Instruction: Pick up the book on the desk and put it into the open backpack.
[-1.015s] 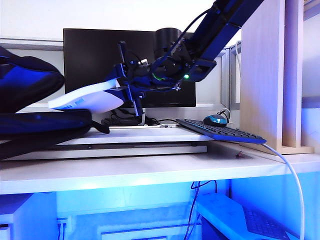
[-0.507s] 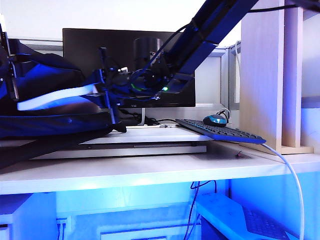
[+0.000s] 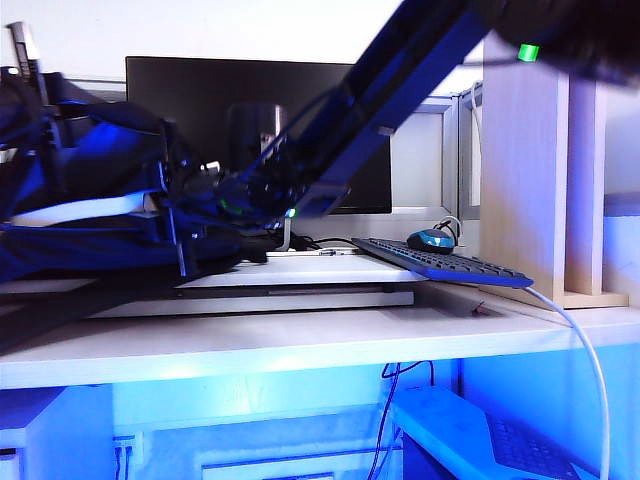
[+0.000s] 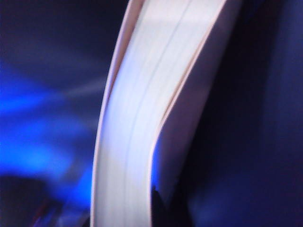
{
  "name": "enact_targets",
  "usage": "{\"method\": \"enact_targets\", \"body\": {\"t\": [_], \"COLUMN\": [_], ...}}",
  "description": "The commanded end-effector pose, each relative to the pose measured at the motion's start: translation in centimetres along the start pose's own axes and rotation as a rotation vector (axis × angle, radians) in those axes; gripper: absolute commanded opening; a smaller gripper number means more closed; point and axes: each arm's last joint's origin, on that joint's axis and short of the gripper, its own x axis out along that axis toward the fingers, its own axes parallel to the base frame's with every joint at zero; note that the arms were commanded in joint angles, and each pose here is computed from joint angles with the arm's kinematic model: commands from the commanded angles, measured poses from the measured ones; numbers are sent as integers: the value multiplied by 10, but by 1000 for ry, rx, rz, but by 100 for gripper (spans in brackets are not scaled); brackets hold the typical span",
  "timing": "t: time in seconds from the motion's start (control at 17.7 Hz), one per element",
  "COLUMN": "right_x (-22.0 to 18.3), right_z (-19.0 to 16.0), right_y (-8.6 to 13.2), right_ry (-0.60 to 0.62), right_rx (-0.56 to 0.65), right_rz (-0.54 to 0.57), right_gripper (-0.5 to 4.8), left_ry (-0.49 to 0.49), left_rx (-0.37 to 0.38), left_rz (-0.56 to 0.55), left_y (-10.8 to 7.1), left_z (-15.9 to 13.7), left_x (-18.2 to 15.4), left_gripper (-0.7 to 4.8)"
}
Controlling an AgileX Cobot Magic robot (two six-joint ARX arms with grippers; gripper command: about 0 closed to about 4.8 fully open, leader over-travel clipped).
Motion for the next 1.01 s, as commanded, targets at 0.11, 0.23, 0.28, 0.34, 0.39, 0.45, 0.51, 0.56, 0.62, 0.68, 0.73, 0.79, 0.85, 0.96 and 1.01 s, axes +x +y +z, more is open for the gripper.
{"method": "enact_targets", "body": {"t": [0.11, 0.23, 0.28, 0.34, 0.39, 0.45, 0.51, 0.56, 0.62, 0.68, 0.73, 0.79, 0.85, 0.96, 1.01], "right_x": [0, -5, -13, -21, -27, -31, -36, -40, -42, -46, -48, -50, -52, -52, -51], "right_z": [9, 17, 28, 39, 47, 53, 59, 64, 66, 71, 74, 76, 79, 84, 85], "right_y": [11, 8, 4, 0, -2, -3, -5, -6, -6, -7, -7, -6, -4, 8, 12], "right_ry": [-13, -37, -42, -45, -52, -60, -68, -77, -81, -88, -93, -101, -108, -114, -116], "right_rx": [-32, -46, -36, -57, -89, -106, -108, -113, -127, -130, -134, -142, -153, -172, -178], "right_rz": [55, 36, 12, -9, -31, -36, -44, -50, -54, -60, -61, -62, -58, -34, -26], "right_gripper": [44, 357, 403, 404, 404, 404, 404, 404, 404, 404, 404, 404, 400, 399, 393], "left_ry": [56, 30, 15, 3, 5, 10, 55, 75, 78, 93, 112, 122, 149, 208, 223], "left_rx": [56, 120, 191, 238, 253, 251, 230, 164, 105, 44, 15, -7, -24, -51, -65], "left_rz": [-67, -66, -59, -41, -23, -11, 5, 24, 41, 55, 58, 65, 82, 174, 210], "left_y": [-16, -16, -16, -15, -14, -13, -11, -9, -7, -6, -5, -5, -3, 10, 15], "left_z": [-3, 2, 6, 13, 17, 20, 21, 21, 21, 20, 18, 17, 17, 13, 12], "left_x": [7, 4, 0, -5, -8, -10, -12, -12, -12, -12, -11, -10, -11, -11, -12], "left_gripper": [25, 211, 258, 277, 289, 295, 337, 352, 352, 353, 352, 353, 355, 387, 404]}}
